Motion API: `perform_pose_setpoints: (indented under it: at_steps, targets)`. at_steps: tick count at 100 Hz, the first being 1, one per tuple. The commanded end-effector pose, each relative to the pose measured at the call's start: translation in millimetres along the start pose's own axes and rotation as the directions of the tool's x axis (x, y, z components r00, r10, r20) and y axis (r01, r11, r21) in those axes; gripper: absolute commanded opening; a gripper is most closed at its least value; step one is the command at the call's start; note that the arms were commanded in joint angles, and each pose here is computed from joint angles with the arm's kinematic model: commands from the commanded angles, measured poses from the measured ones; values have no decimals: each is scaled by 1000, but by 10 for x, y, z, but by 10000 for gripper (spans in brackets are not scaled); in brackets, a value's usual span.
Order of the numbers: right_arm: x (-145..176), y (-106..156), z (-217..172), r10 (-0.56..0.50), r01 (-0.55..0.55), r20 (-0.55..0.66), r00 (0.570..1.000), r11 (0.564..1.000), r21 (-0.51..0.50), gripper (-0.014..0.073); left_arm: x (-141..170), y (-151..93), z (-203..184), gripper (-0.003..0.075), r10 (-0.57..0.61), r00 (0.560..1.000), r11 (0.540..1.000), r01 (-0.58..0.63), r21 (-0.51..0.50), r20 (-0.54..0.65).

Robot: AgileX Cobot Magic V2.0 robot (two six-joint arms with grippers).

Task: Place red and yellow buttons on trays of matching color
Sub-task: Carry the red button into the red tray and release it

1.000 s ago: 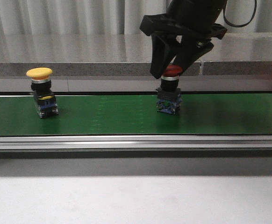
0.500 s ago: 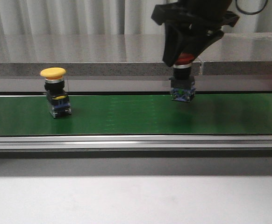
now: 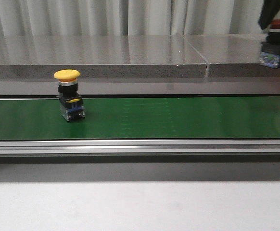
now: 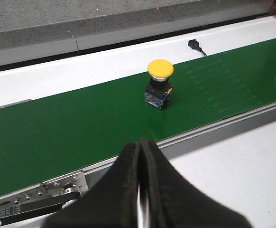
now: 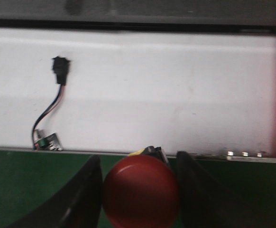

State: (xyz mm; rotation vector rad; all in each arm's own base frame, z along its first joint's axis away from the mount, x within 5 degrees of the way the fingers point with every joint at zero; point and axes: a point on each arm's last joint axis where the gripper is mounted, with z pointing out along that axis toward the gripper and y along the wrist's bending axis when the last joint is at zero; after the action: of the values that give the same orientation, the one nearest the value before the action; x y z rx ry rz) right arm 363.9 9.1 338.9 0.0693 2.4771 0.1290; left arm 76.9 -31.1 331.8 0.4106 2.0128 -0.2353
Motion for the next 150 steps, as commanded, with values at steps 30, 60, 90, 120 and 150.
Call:
perform_pose_setpoints:
  at_steps: [30, 60, 90, 120, 150]
  targets:
    - [-173, -947, -303, 193, -225, 201, 960, 963, 149, 193, -125, -4, -37, -21, -22, 996, 1000, 22, 4, 84]
    - [-58, -1516, -73, 300, -337, 183, 936, 915, 223, 193, -125, -4, -37, -21, -22, 996, 1000, 22, 4, 84]
    - [108, -1700, 206, 375, -403, 160, 913, 889, 218, 193, -125, -4, -37, -21, -22, 996, 1000, 22, 4, 84]
    - [325, -1747, 505, 408, -421, 104, 907, 878, 226, 193, -125, -4, -37, -21, -22, 996, 1000, 22, 4, 84]
    - [361, -1760, 577, 418, -424, 78, 905, 876, 228, 393, -125, -4, -37, -21, -22, 996, 1000, 22, 4, 84]
